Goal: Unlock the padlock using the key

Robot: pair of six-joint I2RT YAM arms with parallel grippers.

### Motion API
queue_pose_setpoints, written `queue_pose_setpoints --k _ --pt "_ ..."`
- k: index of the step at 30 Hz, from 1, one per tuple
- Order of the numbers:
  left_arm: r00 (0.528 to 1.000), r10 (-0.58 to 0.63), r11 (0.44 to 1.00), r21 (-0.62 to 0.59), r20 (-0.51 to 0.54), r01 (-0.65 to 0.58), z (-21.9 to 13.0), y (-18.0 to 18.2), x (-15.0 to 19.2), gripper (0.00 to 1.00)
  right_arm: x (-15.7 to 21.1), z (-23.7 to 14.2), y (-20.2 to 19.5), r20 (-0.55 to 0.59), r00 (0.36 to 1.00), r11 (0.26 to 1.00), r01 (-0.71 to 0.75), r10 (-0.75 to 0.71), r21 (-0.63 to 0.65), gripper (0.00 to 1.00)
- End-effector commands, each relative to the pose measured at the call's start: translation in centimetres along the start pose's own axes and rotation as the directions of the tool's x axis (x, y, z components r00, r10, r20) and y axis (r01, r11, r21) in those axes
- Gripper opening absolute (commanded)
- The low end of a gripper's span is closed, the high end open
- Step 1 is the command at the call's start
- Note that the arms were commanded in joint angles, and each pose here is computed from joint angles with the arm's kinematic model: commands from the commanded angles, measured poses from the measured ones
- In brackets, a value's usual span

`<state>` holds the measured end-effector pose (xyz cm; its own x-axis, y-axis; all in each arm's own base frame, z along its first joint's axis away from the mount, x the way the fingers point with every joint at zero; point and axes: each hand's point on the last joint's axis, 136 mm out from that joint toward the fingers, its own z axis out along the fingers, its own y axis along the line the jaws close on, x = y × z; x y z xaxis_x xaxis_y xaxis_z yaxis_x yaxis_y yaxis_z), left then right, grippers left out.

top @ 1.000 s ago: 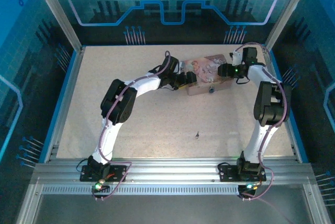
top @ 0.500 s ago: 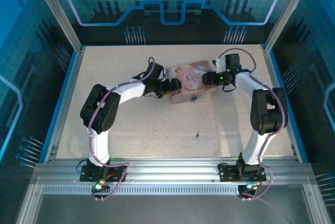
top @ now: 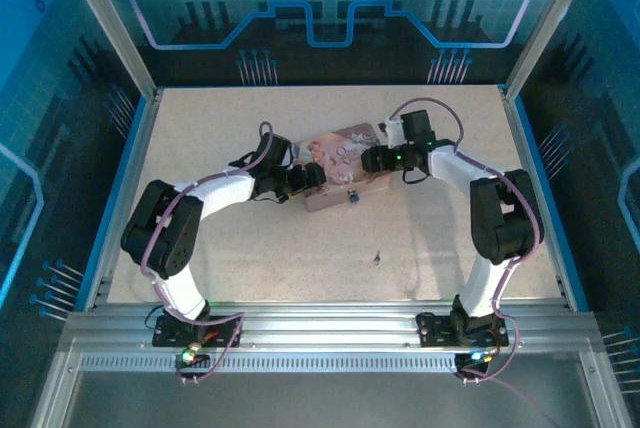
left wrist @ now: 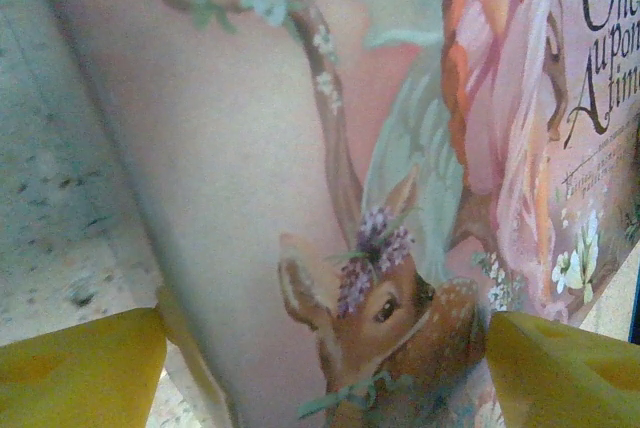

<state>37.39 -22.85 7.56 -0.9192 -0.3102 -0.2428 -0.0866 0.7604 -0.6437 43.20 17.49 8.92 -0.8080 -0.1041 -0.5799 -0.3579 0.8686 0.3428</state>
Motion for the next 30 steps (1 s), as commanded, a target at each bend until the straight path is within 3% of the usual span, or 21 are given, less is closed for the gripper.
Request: queue_pose_setpoints --k 1,5,11,18,24,30 --pt "0.999 0.041 0.998 0.046 0.036 -0.042 -1.0 -0.9 -0.2 0.83 3.4 0.9 3.4 -0.103 0.994 0.995 -0.034 0.024 -0.095 0.76" --pt "0.998 0.031 0.999 0.036 0.049 -0.033 -1.6 -0.4 -0.4 0.85 2.9 0.4 3.0 -0.084 0.996 0.998 -0.031 0.025 -0.061 0.79" --pt "0.996 0.035 0.999 0.019 0.085 -0.037 -3.2 -0.3 -1.1 0.9 1.1 -1.5 1.3 -0.044 0.999 0.999 -0.023 0.025 0.043 0.92" --pt "0.982 0.059 0.998 -0.016 0.178 -0.057 -6.8 -0.5 -1.9 0.97 1.4 -5.6 0.2 -0.011 0.998 0.989 -0.061 0.063 0.136 0.94" --pt "0.968 0.073 0.997 0.016 0.239 -0.079 -9.7 -1.5 -1.5 0.98 6.1 -8.2 2.5 -0.034 0.987 0.982 -0.155 0.159 0.111 0.91" --pt "0.965 0.072 0.996 0.038 0.253 -0.084 -11.1 -1.5 -0.4 0.99 14.8 -9.2 4.8 -0.188 0.968 0.974 -0.133 0.168 0.185 0.85"
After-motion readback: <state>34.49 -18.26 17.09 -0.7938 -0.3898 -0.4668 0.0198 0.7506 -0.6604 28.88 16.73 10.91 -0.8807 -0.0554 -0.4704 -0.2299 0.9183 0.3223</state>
